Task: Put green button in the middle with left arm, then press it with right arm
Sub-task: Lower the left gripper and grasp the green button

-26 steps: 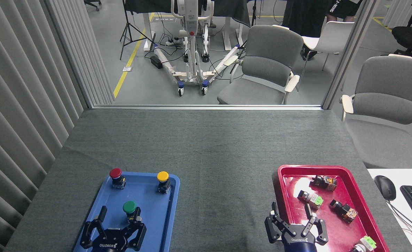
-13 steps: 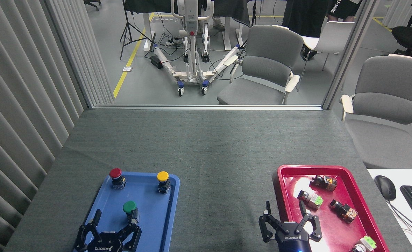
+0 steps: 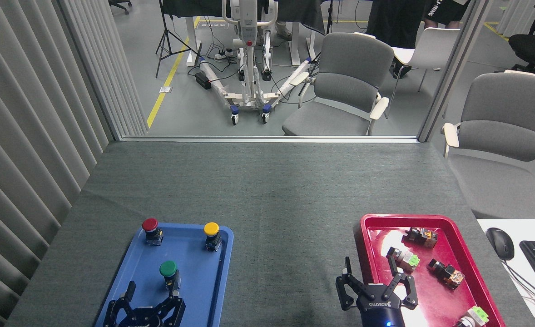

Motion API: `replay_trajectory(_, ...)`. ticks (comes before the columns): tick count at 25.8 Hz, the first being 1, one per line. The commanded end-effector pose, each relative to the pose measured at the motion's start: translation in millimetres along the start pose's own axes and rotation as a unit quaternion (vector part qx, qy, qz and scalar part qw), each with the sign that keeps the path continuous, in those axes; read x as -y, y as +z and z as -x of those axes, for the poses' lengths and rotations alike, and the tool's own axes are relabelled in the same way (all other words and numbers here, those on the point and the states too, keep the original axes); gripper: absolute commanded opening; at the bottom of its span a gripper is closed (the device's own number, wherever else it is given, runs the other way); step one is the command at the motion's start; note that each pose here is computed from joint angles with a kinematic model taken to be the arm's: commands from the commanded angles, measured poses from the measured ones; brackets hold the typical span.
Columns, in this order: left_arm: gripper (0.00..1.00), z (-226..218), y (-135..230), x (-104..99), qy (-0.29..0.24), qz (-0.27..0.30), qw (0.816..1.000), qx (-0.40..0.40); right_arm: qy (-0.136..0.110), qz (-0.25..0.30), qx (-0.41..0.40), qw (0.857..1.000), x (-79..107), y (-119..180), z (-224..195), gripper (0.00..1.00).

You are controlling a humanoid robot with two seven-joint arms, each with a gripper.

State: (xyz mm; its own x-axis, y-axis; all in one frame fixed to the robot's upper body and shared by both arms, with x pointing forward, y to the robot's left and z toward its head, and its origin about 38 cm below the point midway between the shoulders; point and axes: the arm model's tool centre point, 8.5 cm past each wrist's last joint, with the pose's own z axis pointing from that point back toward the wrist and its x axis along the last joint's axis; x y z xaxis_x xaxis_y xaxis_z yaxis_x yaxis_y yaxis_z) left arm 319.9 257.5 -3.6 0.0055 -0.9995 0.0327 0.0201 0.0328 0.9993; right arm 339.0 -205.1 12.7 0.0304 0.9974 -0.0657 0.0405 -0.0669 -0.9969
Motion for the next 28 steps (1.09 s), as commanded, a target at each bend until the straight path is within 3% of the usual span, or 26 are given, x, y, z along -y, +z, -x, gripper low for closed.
replay_trajectory(1,0.99,-3,-7,8,-0.001,0.011,1.0,0.003,-0.034,0.001,-0.008,0.999,0.3,-1,1,1.0)
replay_trajectory(3,0.99,-5,-11,15,-0.004,0.021,1.0,-0.002,-0.069,-0.004,-0.014,0.997,-1.2,1,4,1.0)
replay_trajectory(4,0.99,-6,-14,16,-0.006,0.023,1.0,-0.003,-0.075,-0.008,-0.015,0.997,-2.7,1,6,1.0)
replay_trajectory(15,0.99,-17,-38,26,-0.006,0.031,1.0,0.002,-0.068,-0.011,-0.015,0.998,-5.5,4,11,1.0)
replay_trajectory(19,0.94,-19,-49,34,-0.007,0.042,0.999,0.003,-0.067,-0.015,-0.013,0.998,-7.8,1,13,1.0)
replay_trajectory(23,0.78,-21,-53,30,-0.006,0.023,1.0,0.002,-0.067,-0.015,-0.001,0.998,-7.9,2,5,1.0)
replay_trajectory(28,0.37,-15,-52,37,-0.016,0.035,0.999,-0.03,-0.067,-0.014,0.0,0.998,-7.3,2,5,1.0)
